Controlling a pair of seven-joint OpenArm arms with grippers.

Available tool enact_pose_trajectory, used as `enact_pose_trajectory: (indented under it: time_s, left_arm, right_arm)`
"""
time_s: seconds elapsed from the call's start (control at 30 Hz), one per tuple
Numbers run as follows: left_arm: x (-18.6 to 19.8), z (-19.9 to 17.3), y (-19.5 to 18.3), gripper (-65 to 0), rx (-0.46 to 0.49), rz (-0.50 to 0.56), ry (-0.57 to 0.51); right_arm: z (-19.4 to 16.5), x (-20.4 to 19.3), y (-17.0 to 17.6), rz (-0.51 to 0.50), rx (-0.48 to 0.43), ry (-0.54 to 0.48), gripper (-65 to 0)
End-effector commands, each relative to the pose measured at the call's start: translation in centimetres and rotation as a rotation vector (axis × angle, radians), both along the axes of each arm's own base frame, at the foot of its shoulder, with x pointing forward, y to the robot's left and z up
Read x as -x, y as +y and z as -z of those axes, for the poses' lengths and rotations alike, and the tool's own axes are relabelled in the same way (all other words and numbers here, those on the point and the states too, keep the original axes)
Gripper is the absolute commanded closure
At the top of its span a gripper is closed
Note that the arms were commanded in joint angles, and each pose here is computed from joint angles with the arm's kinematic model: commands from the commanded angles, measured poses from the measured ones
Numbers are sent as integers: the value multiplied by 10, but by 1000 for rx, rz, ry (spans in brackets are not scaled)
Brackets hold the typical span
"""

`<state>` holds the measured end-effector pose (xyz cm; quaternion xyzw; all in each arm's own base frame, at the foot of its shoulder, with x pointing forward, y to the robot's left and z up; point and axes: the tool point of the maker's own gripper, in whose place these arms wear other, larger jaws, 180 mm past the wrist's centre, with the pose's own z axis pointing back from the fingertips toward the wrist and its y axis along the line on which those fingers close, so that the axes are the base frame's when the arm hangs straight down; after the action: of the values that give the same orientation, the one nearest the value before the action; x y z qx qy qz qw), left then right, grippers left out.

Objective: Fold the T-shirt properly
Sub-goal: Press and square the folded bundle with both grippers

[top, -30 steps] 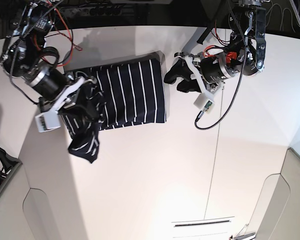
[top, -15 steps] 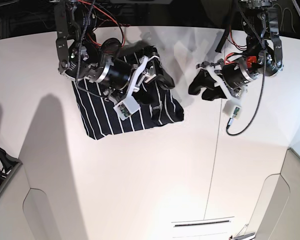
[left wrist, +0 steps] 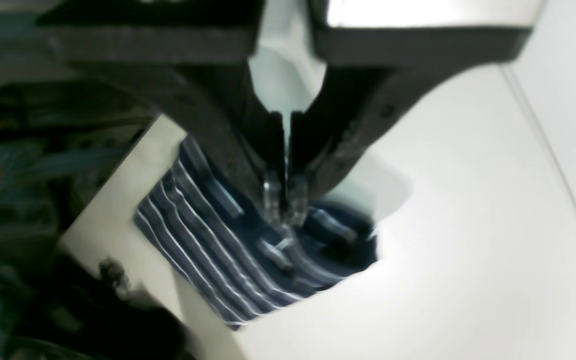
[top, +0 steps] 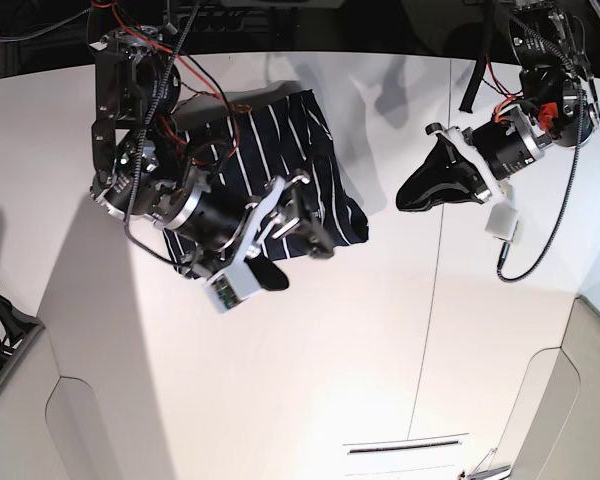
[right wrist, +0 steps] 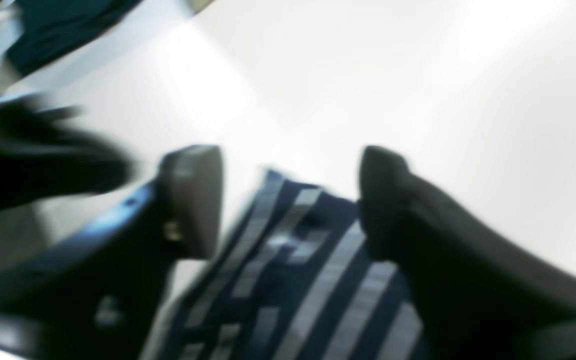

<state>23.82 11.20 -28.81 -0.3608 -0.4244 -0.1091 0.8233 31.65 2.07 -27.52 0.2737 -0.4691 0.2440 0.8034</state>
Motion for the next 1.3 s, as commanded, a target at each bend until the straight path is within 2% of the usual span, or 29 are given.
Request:
enact_pose_trajectory:
  time_s: [0.0, 0.1, 0.17, 0.3, 0.5, 0.6, 0.73, 0.87, 0.97, 1.27]
  left_arm:
    - [3, -19, -11, -13, 7, 38, -65]
    - [18, -33, -42, -13, 7, 141, -103]
    - [24, -31, -61, -13, 8, 201, -101]
    - [37, -7, -93, -13, -62, 297, -62]
    - [47, 21, -122, -13, -123, 363, -56]
    - [49, 44, -127, -13, -105, 359, -4]
    - [46, 76, -123, -13, -122, 354, 79]
    - [38, 96, -112, -13, -176, 346, 116]
    - [25, 103, -106, -13, -221, 342, 112]
    - [-41, 107, -80, -13, -367, 231, 67]
  right_arm:
    - [-19, -14, -9, 42, -30, -60, -251]
    - [-24, -34, -48, 160, -30, -72, 0]
    - [-25, -44, -70, 215, -34, -79, 0]
    - [-22, -57, -104, 288, -23, -91, 0]
    - [9, -78, -123, 312, -21, -20, 0]
    - [32, -84, -122, 286, -25, 41, 0]
    - [63, -95, -122, 290, -53, 139, 0]
    - [91, -93, -120, 285, -60, 233, 0]
    - [106, -80, -118, 277, -63, 292, 0]
    - [127, -30, -112, 229, -182, 419, 0]
